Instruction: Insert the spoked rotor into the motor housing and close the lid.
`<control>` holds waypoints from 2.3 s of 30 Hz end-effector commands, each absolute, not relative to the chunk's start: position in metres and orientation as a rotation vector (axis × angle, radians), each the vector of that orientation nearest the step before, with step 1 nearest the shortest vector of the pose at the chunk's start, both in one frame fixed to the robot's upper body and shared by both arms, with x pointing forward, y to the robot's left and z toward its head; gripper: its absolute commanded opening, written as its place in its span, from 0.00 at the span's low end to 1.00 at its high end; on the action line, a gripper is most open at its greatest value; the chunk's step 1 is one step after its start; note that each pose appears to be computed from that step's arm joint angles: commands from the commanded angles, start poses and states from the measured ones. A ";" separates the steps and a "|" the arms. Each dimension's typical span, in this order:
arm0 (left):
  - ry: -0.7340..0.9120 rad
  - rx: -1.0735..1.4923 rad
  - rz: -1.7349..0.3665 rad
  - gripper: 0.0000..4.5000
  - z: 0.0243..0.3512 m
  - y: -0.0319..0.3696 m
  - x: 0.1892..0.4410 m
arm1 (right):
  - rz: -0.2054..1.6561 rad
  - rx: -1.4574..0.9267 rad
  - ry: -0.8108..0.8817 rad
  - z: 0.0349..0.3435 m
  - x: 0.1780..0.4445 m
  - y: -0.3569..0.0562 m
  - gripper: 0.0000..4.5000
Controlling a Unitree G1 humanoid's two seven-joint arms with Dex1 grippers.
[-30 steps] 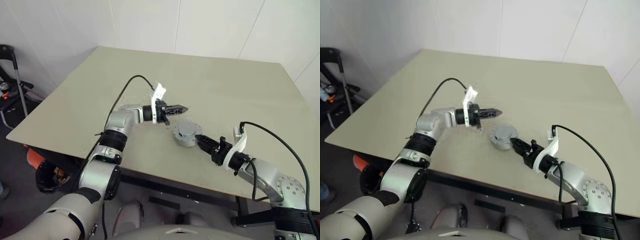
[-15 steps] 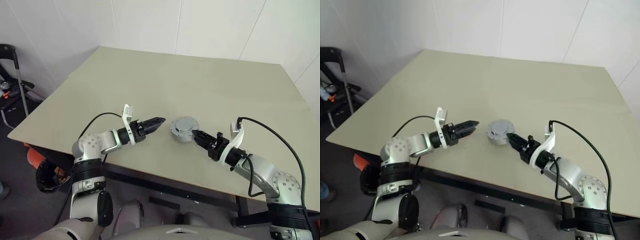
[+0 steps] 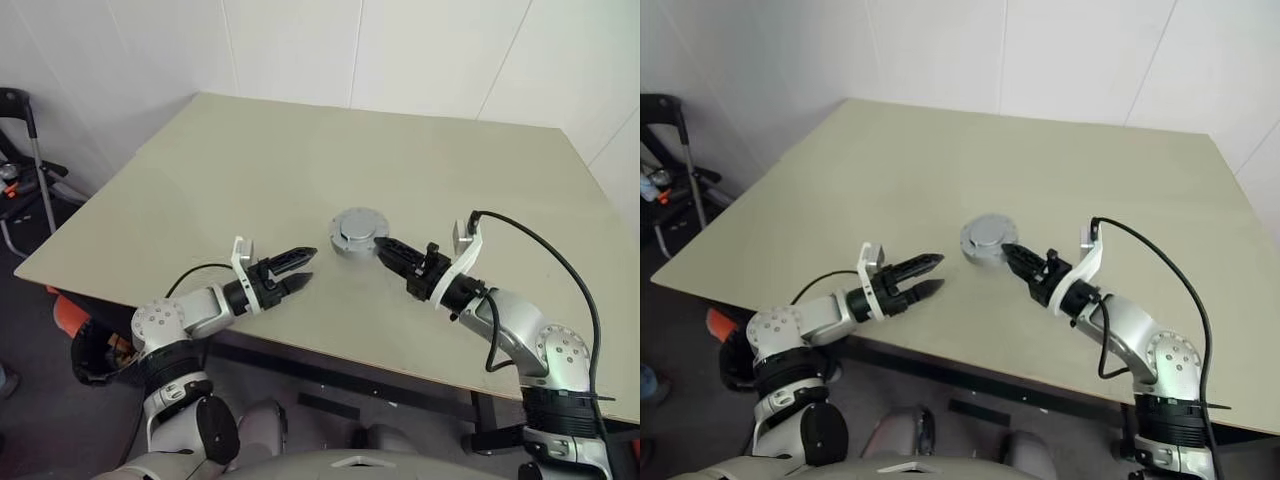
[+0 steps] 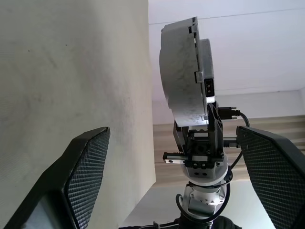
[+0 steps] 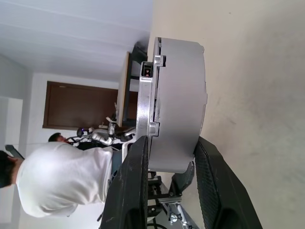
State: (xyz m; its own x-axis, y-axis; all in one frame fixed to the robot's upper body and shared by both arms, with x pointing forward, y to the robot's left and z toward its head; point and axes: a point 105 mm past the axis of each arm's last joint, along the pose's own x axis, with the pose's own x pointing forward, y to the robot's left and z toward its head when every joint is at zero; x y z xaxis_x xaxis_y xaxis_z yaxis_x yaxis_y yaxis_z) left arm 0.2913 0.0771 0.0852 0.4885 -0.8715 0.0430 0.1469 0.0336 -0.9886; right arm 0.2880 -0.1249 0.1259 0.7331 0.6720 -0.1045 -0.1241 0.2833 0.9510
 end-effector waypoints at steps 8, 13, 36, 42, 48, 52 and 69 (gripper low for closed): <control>0.555 -1.388 -1.098 1.00 0.131 0.061 0.299 | 0.703 1.140 0.441 0.168 0.284 -0.112 0.26; 0.540 -1.423 -1.123 1.00 0.135 0.056 0.300 | 0.724 1.130 0.455 0.167 0.280 -0.107 0.26; 0.546 -1.456 -1.050 1.00 0.124 0.044 0.323 | 0.803 1.103 0.449 0.178 0.273 -0.087 0.26; 0.547 -1.458 -1.063 1.00 0.127 0.041 0.325 | 0.812 1.104 0.449 0.180 0.272 -0.084 0.26; 0.537 -1.466 -1.075 0.57 0.129 0.040 0.324 | 0.808 1.101 0.449 0.179 0.273 -0.085 0.26; 0.532 -1.472 -1.076 0.47 0.129 0.040 0.323 | 0.806 1.101 0.450 0.179 0.273 -0.085 0.26; 0.496 -1.481 -1.048 0.47 0.128 0.047 0.324 | 0.777 1.091 0.449 0.178 0.276 -0.090 0.80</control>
State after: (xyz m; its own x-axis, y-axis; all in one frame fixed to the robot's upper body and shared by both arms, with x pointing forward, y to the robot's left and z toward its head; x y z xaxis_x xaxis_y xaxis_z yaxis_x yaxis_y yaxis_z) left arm 0.3230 0.0452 0.1130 0.5146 -0.8133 0.2716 0.2012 -0.1934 -0.9603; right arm 0.2805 -0.0939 0.1521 0.6816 0.7295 -0.0562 -0.2358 0.2918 0.9270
